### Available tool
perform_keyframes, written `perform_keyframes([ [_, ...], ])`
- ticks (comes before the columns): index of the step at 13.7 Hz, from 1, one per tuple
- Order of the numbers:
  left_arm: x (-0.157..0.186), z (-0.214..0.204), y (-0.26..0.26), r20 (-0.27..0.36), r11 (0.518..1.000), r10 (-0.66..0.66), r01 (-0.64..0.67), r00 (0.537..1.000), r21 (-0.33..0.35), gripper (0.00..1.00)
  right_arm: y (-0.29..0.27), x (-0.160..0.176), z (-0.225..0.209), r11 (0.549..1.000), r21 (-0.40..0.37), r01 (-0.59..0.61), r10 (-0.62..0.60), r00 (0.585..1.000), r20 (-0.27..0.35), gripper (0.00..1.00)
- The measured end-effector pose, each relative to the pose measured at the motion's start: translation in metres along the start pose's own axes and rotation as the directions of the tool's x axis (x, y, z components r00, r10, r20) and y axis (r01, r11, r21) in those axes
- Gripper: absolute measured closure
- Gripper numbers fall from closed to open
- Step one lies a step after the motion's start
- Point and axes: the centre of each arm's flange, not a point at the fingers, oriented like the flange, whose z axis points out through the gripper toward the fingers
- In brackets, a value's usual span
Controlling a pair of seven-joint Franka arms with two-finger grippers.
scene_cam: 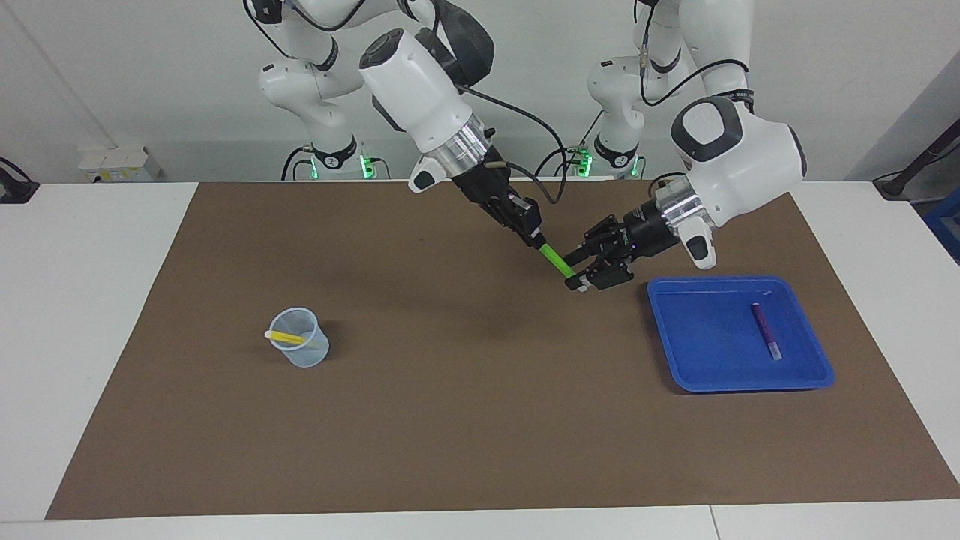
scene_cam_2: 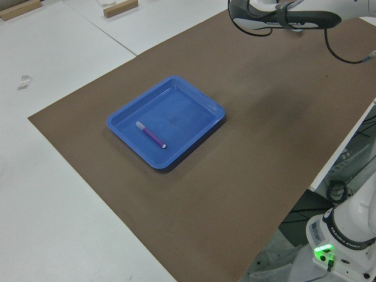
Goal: Right arm passes pens to left for tray arrangement
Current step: 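Grasp the green pen with the left gripper and open the right gripper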
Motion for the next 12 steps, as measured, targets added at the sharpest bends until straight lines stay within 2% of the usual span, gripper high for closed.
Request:
perform_keyframes([
  [2,-0.0017,0.0015,-0.0004,0.001,1.0,0.002,-0.002,1.0,0.003,0.41,0.0,0.0,0.0,1.0,0.0,0.0,0.0,1.0,0.0,0.82],
  [3,-0.0025,0.002,-0.0006,0.002,1.0,0.003,-0.003,1.0,0.004,0.48,0.0,0.0,0.0,1.0,0.0,0.0,0.0,1.0,0.0,0.82],
  [5,-0.0027,0.0028,-0.0013,0.003,1.0,0.003,-0.003,1.0,0.007,0.78,-0.0005,0.0003,-0.0005,1.0,0.004,0.0,0.0,1.0,-0.002,0.82],
  [6,-0.0026,0.0032,-0.0022,0.004,1.0,0.002,-0.002,1.0,0.011,0.82,-0.0009,0.0014,-0.001,1.0,0.009,-0.001,0.001,1.0,-0.005,0.82],
  [11,-0.0023,0.0029,-0.0025,0.004,1.0,0.001,-0.001,1.0,0.012,0.82,-0.0007,0.0011,-0.0006,1.0,0.009,-0.001,0.001,1.0,-0.004,0.81],
  [12,-0.0028,0.003,-0.0027,0.005,1.0,0.006,-0.007,1.0,0.014,0.82,-0.0003,0.0017,-0.0003,1.0,0.008,-0.004,0.004,1.0,-0.004,0.76],
])
